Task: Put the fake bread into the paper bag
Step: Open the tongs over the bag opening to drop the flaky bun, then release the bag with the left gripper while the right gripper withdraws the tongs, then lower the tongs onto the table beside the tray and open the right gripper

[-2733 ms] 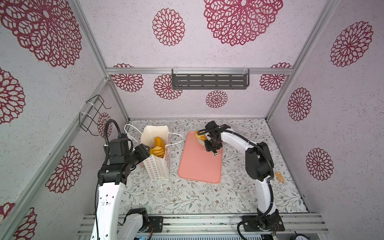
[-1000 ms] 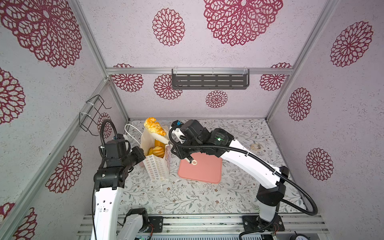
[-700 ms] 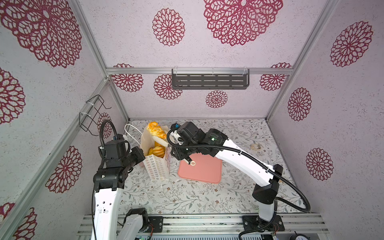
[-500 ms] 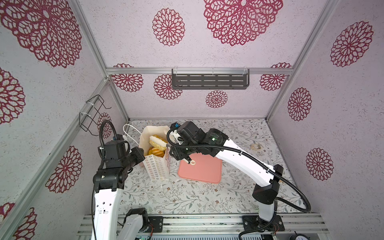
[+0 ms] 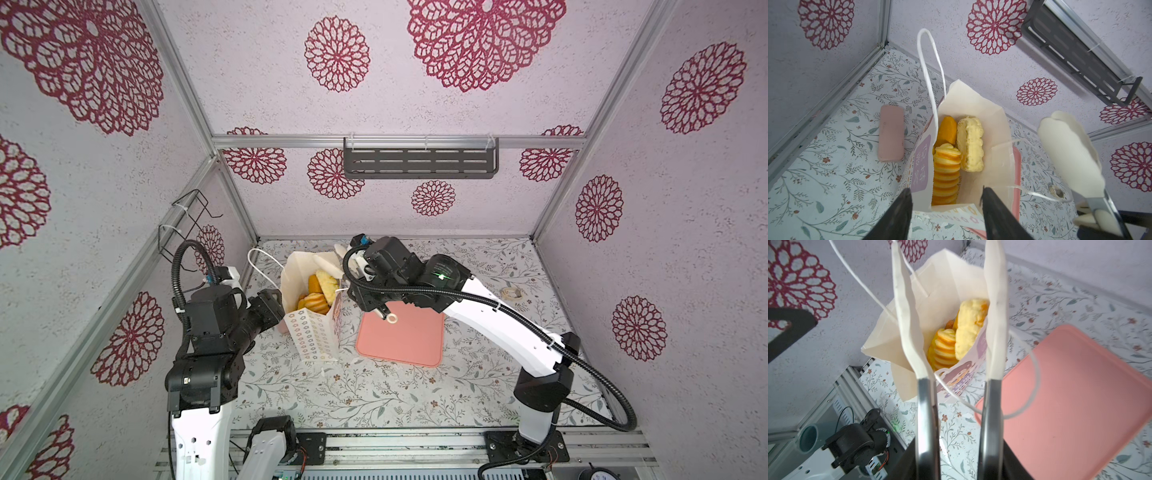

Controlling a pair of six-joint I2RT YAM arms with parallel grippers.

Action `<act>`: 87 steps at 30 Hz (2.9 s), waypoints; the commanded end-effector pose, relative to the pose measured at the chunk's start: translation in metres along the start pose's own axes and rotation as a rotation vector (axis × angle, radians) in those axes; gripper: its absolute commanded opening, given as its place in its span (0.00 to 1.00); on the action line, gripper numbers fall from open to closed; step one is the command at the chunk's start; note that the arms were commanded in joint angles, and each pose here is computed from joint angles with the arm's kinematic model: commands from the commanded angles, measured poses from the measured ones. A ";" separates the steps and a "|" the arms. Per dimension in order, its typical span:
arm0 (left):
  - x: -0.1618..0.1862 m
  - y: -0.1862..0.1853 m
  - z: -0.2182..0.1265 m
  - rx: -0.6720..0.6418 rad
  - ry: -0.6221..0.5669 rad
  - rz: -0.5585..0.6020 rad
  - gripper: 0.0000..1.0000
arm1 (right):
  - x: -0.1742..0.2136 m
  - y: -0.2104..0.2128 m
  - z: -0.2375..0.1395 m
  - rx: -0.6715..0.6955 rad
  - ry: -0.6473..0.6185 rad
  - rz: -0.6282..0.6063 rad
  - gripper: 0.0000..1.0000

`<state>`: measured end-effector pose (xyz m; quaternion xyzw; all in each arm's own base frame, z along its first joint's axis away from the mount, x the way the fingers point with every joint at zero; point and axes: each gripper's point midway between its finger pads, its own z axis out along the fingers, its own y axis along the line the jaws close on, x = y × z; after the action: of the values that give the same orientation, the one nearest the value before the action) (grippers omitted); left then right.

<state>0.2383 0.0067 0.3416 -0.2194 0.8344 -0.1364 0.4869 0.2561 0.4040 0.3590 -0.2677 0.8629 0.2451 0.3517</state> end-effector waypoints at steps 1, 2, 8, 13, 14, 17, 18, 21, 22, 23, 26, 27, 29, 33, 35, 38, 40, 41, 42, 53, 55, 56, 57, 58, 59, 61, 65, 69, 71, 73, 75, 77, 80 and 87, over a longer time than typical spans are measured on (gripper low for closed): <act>0.003 0.011 -0.005 -0.051 -0.001 0.011 0.61 | -0.037 -0.049 -0.071 0.101 -0.208 0.056 0.46; 0.005 0.014 -0.005 -0.061 -0.002 0.007 0.62 | -0.035 -0.065 -0.079 0.120 -0.224 0.083 0.46; 0.018 0.034 -0.003 -0.123 -0.035 -0.039 0.69 | 0.029 -0.169 -0.083 0.285 -0.184 0.259 0.45; 0.033 0.055 0.008 -0.184 -0.040 -0.111 0.71 | 0.106 -0.238 -0.067 0.391 -0.076 0.398 0.45; 0.035 0.059 0.010 -0.195 -0.046 -0.131 0.71 | 0.123 -0.250 -0.062 0.409 -0.049 0.428 0.45; 0.043 0.070 0.012 -0.221 -0.061 -0.185 0.72 | 0.170 -0.277 -0.045 0.441 0.019 0.504 0.45; 0.046 0.075 0.012 -0.232 -0.067 -0.206 0.72 | 0.184 -0.284 -0.038 0.452 0.042 0.521 0.45; 0.051 0.083 0.013 -0.246 -0.090 -0.240 0.74 | 0.215 -0.299 -0.023 0.486 0.104 0.547 0.45; 0.050 0.085 0.012 -0.252 -0.097 -0.249 0.75 | 0.222 -0.303 -0.020 0.495 0.116 0.555 0.45; 0.050 0.087 0.012 -0.263 -0.102 -0.265 0.76 | 0.227 -0.306 -0.016 0.499 0.129 0.558 0.45; 0.055 0.095 0.018 -0.285 -0.098 -0.309 0.81 | 0.242 -0.313 -0.006 0.509 0.160 0.572 0.47; 0.057 0.099 0.021 -0.293 -0.100 -0.325 0.83 | 0.246 -0.314 -0.002 0.505 0.168 0.576 0.48; 0.062 0.108 0.029 -0.315 -0.101 -0.358 0.88 | 0.255 -0.317 0.005 0.505 0.186 0.593 0.50; 0.064 0.130 0.040 -0.359 -0.126 -0.437 0.94 | 0.262 -0.321 0.011 0.505 0.185 0.615 0.58; 0.063 0.141 0.047 -0.375 -0.134 -0.477 0.96 | 0.264 -0.322 0.011 0.502 0.181 0.624 0.62; 0.064 0.160 0.063 -0.395 -0.125 -0.527 0.98 | 0.265 -0.324 0.011 0.500 0.174 0.633 0.70; 0.067 0.171 0.076 -0.399 -0.110 -0.553 1.00 | 0.265 -0.325 0.011 0.496 0.171 0.636 0.76; 0.068 0.177 0.081 -0.408 -0.106 -0.564 1.00 | 0.264 -0.325 0.011 0.495 0.167 0.637 0.80; 0.068 0.182 0.085 -0.414 -0.107 -0.567 1.00 | 0.263 -0.325 0.011 0.493 0.166 0.636 0.83; 0.044 0.208 0.103 -0.493 -0.194 -0.533 0.97 | 0.256 -0.336 0.005 0.516 0.146 0.640 0.99; 0.038 0.211 0.102 -0.510 -0.215 -0.525 0.97 | 0.252 -0.338 0.003 0.520 0.137 0.641 0.99; 0.034 0.211 0.102 -0.510 -0.235 -0.513 0.97 | 0.249 -0.340 0.001 0.524 0.127 0.640 0.99; 0.028 0.210 0.101 -0.506 -0.257 -0.493 0.97 | 0.245 -0.341 -0.001 0.524 0.113 0.639 0.99; 0.024 0.209 0.099 -0.509 -0.278 -0.475 0.97 | 0.240 -0.342 -0.003 0.522 0.096 0.637 0.99; 0.017 0.208 0.097 -0.505 -0.305 -0.451 0.97 | 0.235 -0.343 -0.005 0.520 0.077 0.631 0.99; 0.004 0.202 0.094 -0.485 -0.346 -0.398 0.97 | 0.225 -0.343 -0.009 0.510 0.045 0.616 0.99; -0.018 0.186 0.092 -0.422 -0.367 -0.281 0.97 | 0.224 -0.337 -0.002 0.462 0.080 0.611 0.92; -0.023 0.178 0.088 -0.395 -0.364 -0.291 0.97 | 0.251 -0.327 0.007 0.427 0.151 0.647 0.79; -0.020 0.174 0.091 -0.359 -0.352 -0.311 0.97 | 0.263 -0.329 0.006 0.450 0.159 0.661 0.76; -0.016 0.170 0.095 -0.326 -0.349 -0.335 0.97 | 0.272 -0.329 0.007 0.457 0.162 0.677 0.71; -0.012 0.170 0.098 -0.311 -0.340 -0.351 0.98 | 0.277 -0.330 0.009 0.465 0.173 0.689 0.68; -0.009 0.170 0.100 -0.309 -0.324 -0.354 0.98 | 0.285 -0.333 0.010 0.486 0.194 0.701 0.67; -0.004 0.170 0.100 -0.311 -0.314 -0.353 0.99 | 0.295 -0.334 0.014 0.488 0.206 0.716 0.62; 0.003 0.172 0.098 -0.319 -0.307 -0.348 0.99 | 0.299 -0.345 0.021 0.505 0.199 0.751 0.32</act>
<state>0.2839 0.1556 0.2158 -0.4543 0.7122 -0.0473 0.5331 0.2928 0.0822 0.0375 0.1203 0.9683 0.1124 0.1878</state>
